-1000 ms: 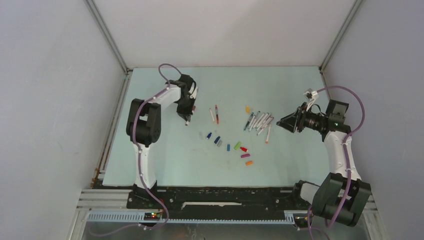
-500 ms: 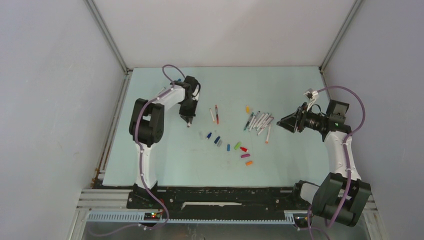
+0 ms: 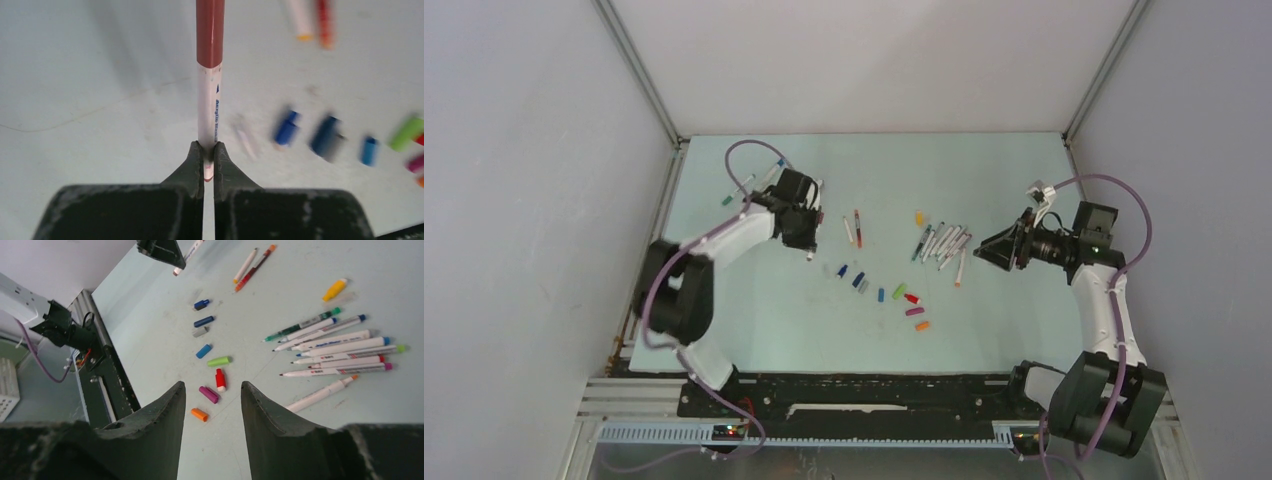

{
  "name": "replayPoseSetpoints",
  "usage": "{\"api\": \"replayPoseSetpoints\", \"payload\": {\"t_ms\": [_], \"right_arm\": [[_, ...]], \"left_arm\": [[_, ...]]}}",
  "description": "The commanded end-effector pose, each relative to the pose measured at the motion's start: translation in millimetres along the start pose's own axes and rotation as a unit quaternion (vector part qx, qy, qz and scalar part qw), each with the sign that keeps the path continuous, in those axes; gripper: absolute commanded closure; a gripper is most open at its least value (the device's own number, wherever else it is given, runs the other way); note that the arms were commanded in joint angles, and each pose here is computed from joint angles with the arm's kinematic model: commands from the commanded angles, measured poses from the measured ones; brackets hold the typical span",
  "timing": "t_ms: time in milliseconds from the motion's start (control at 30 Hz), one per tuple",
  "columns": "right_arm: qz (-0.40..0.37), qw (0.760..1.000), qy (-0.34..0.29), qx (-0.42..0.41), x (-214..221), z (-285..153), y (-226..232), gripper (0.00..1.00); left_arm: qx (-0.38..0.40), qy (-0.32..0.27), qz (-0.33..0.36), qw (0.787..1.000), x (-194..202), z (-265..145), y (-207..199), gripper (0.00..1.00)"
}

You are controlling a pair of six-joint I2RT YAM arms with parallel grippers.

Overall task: Open the pen caps
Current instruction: Pick up the pen from the center of the board, then open the pen cap from the pen.

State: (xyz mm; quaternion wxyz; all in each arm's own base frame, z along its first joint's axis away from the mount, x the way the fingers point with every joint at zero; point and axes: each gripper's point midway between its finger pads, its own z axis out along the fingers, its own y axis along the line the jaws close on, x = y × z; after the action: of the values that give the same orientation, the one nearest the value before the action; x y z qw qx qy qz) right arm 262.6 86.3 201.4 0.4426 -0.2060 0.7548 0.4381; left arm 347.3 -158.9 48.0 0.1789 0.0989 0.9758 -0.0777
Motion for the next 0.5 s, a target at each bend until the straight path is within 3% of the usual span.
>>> {"api": "replayPoseSetpoints", "payload": {"t_ms": [0,133,200,267,367,467], "right_arm": [[-0.054,0.997,-0.001,-0.054,-8.4,5.0,27.9,0.53],[-0.079,0.992,0.005,-0.100,-2.4,10.1,53.1,0.51],[-0.085,0.987,-0.004,-0.134,-1.5,10.9,68.7,0.47],[-0.087,0.982,-0.015,-0.166,-1.8,9.5,83.6,0.43],[-0.084,0.977,-0.021,-0.192,-3.9,7.9,97.2,0.37],[-0.050,0.984,-0.019,-0.167,-8.2,11.0,96.6,0.31]], "left_arm": [[0.137,-0.188,0.011,0.972,-38.4,-75.5,-73.5,1.00],[0.270,-0.278,0.022,0.922,-25.8,-129.0,-143.1,1.00],[0.353,-0.336,0.027,0.873,-24.5,-166.4,-183.1,1.00],[0.403,-0.364,0.025,0.840,-16.5,-189.0,-212.2,1.00],[0.441,-0.387,0.030,0.809,-9.7,-210.2,-247.5,1.00],[0.464,-0.395,0.041,0.791,-10.0,-223.0,-277.2,1.00]]}}
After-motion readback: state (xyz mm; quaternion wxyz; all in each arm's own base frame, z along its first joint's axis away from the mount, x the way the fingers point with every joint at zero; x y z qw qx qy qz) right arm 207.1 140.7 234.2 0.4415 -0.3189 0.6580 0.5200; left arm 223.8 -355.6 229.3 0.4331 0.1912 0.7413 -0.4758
